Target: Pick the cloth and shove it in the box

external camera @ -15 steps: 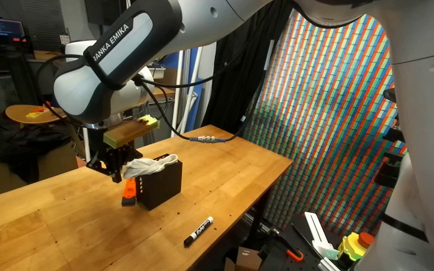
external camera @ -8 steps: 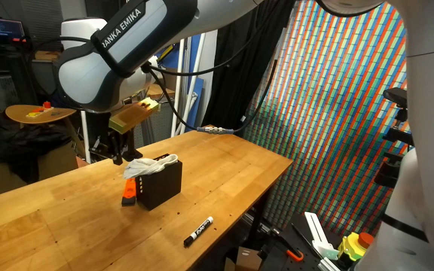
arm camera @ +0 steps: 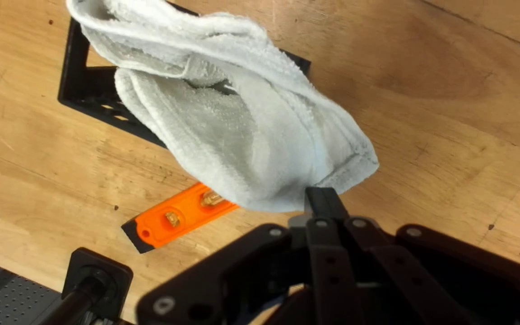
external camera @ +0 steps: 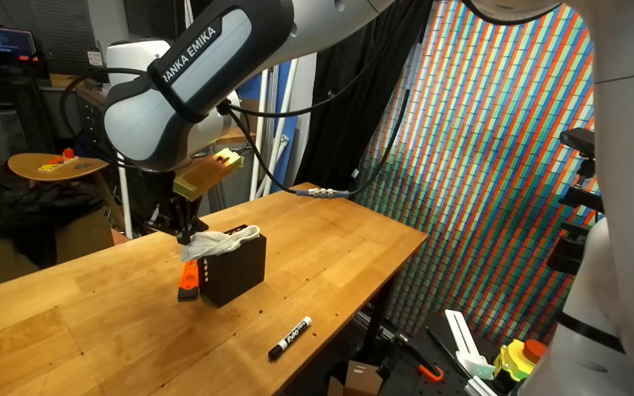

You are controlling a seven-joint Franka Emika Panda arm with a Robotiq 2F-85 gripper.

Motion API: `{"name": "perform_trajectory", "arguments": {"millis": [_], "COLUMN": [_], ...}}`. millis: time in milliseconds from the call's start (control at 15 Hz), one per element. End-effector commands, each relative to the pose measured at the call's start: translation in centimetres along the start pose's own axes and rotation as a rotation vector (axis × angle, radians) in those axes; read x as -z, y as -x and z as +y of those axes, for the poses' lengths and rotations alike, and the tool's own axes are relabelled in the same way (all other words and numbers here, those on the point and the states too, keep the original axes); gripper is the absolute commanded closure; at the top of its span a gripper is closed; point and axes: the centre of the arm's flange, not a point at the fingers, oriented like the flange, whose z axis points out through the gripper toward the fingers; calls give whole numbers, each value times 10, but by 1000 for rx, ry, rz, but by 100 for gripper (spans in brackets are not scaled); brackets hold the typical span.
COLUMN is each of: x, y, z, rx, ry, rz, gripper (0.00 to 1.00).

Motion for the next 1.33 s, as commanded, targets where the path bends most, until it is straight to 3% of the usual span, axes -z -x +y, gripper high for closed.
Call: {"name": "perform_trajectory", "arguments": {"millis": [0, 1267], "x": [-1, -24], "y": [7, 32], "z": [6, 35], "rx": [20, -38], "ry": [12, 56], "rz": [19, -33], "gripper": [100, 100]}}
